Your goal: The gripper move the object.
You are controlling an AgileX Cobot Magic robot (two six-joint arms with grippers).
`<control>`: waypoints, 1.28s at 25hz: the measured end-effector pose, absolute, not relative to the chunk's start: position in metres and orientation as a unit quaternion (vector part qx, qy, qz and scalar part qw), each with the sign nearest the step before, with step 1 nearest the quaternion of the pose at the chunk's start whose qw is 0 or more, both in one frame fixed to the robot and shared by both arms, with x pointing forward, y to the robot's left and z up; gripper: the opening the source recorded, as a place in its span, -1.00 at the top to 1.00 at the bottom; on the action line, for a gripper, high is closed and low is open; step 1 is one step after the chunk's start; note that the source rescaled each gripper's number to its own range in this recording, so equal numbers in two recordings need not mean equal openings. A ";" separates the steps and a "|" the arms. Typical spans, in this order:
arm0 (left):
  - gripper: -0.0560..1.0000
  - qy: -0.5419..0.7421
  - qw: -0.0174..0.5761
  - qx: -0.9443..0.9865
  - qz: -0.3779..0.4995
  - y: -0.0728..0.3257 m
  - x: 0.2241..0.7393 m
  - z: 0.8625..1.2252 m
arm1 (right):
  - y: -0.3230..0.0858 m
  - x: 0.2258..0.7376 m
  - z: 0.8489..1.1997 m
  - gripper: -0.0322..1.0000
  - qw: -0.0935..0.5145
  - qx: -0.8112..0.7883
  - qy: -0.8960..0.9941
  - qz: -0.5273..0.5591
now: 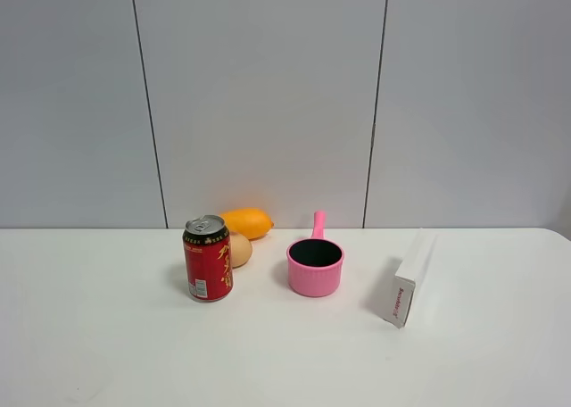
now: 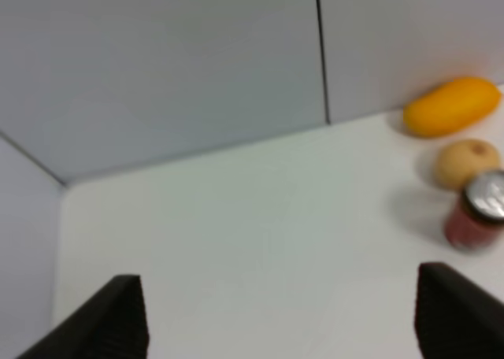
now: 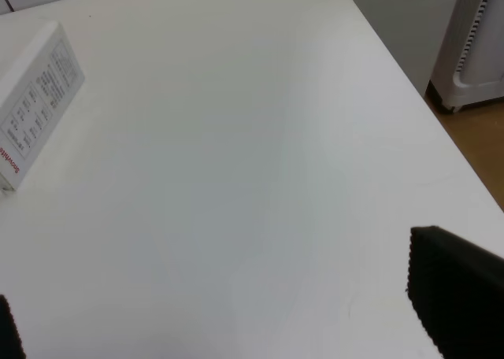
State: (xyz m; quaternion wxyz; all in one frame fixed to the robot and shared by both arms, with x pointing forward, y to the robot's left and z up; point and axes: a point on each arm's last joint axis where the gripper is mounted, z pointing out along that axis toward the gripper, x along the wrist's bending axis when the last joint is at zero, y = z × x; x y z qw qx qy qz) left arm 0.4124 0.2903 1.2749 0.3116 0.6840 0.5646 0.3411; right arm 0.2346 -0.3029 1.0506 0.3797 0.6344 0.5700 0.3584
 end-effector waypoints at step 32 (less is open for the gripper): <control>0.48 0.628 0.371 0.603 0.324 0.289 0.222 1.056 | -0.303 0.235 1.051 -1.00 0.380 0.634 0.570 0.358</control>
